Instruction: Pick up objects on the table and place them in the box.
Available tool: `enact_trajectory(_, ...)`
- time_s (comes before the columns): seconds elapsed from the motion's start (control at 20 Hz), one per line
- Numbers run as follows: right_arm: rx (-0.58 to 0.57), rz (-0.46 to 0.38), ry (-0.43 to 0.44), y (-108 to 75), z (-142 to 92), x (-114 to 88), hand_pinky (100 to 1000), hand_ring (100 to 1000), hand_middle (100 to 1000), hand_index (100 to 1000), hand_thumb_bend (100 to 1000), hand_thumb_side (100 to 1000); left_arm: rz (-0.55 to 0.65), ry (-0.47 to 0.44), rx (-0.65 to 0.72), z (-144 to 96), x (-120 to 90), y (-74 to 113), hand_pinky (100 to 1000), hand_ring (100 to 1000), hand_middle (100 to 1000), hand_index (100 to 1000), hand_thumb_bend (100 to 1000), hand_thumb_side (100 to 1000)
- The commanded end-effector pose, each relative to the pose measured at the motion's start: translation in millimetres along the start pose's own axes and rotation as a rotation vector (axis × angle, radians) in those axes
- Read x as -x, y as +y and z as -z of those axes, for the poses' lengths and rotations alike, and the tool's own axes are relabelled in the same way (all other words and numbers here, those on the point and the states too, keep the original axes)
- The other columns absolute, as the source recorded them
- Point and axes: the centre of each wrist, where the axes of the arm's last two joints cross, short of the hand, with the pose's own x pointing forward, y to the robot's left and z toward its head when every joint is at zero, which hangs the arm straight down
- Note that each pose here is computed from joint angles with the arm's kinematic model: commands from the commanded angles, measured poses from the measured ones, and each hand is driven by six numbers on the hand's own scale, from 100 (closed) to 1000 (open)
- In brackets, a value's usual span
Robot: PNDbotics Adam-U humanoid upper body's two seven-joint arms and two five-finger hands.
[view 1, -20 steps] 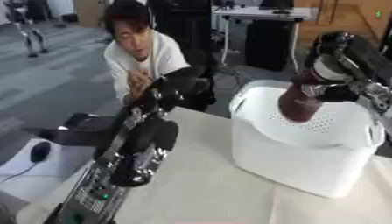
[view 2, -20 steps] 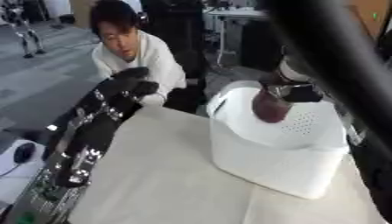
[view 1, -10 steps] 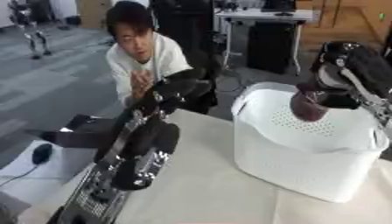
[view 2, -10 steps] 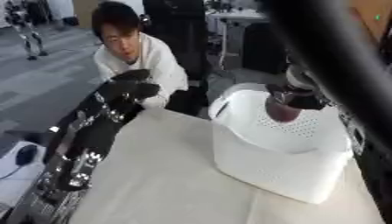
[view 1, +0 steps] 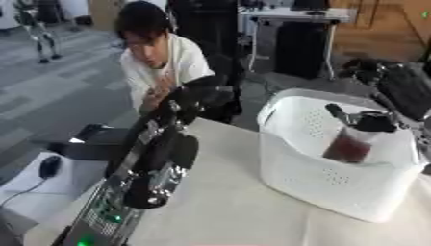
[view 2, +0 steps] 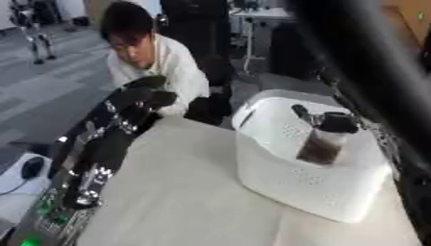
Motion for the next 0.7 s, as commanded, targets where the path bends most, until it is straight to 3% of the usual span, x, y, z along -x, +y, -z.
enact_trajectory(0.05,-0.029,-0.036,0.026,-11.2,-0.2,13.3,1000,883,937,886,442,982,0.003,-0.033,0.007,7.3,-4.6,2.2,898,848,919,907,100,651)
enact_trajectory(0.15,-0.038,-0.032,0.029,-12.4,0.2,14.0,1000,887,942,892,496,1000,0.003,-0.032,0.008,7.2,-4.6,2.2,898,848,919,907,100,651)
enact_trajectory(0.4,-0.018,-0.013,0.029,-15.9,1.8,15.0,996,873,930,885,479,1000,0.003,-0.029,0.007,6.7,-4.6,2.3,898,849,919,907,100,651)
enact_trajectory(0.5,0.012,0.017,0.023,-16.0,0.9,15.0,939,855,916,881,480,1000,0.005,-0.027,0.005,6.1,-4.5,2.6,898,849,919,907,100,652)
enact_trajectory(0.7,0.143,0.162,-0.062,-17.6,-9.6,17.2,817,802,870,858,437,1000,0.011,-0.02,-0.002,4.6,-4.6,3.9,899,849,919,907,100,652)
